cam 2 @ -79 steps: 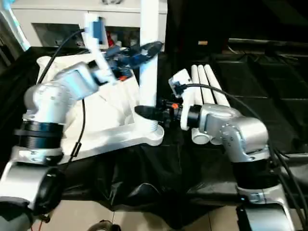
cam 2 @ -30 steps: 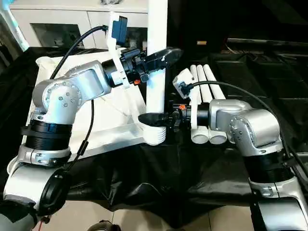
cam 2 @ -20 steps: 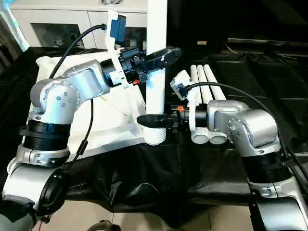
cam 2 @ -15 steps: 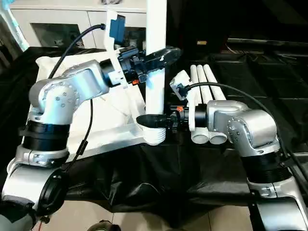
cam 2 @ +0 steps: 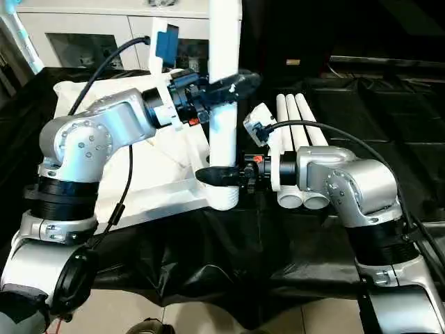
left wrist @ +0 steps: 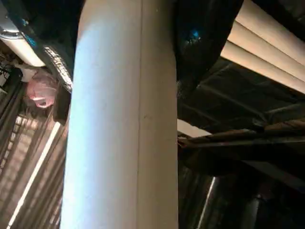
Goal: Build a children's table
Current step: Pick table leg
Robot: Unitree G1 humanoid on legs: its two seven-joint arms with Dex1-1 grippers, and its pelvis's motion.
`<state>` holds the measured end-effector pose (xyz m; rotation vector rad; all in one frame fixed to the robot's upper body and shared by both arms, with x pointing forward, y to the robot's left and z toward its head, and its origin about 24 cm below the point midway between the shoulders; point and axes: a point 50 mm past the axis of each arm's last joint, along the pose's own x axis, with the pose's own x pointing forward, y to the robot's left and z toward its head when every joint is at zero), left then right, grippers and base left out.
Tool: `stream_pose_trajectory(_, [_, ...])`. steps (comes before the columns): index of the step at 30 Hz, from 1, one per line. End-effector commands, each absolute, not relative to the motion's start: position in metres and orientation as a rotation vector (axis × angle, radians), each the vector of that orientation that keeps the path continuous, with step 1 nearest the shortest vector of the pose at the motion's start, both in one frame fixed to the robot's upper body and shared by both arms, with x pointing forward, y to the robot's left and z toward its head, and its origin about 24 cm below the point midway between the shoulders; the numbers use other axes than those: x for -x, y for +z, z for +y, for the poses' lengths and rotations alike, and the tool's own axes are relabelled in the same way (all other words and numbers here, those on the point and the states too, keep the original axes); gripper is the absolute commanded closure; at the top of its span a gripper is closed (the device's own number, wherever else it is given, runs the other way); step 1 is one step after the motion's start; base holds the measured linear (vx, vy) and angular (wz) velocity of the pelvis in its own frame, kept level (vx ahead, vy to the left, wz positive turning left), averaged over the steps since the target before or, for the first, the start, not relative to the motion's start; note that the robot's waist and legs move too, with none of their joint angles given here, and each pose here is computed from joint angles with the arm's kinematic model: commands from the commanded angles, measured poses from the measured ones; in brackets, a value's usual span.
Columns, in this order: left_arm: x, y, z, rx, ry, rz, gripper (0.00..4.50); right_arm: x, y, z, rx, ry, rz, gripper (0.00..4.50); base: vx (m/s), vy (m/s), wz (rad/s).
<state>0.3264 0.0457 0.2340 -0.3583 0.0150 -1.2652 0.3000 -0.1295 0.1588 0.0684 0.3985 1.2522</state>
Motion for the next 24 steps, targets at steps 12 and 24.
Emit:
stream_pose_trajectory(12, [-0.3201, 0.2363, 0.0409, 0.332, -1.325, 0.013, 2.68, -0.3006, 0.1633, -0.1341, -0.049, 1.243, 0.377, 1.46, 0.000, 0.000, 0.00])
stream_pose_trajectory(24, [-0.3223, 0.2362, 0.0419, 0.315, -1.313, 0.008, 2.68, -0.3011, 0.1609, -0.1324, -0.056, 1.237, 0.382, 2.54, 0.000, 0.000, 0.00])
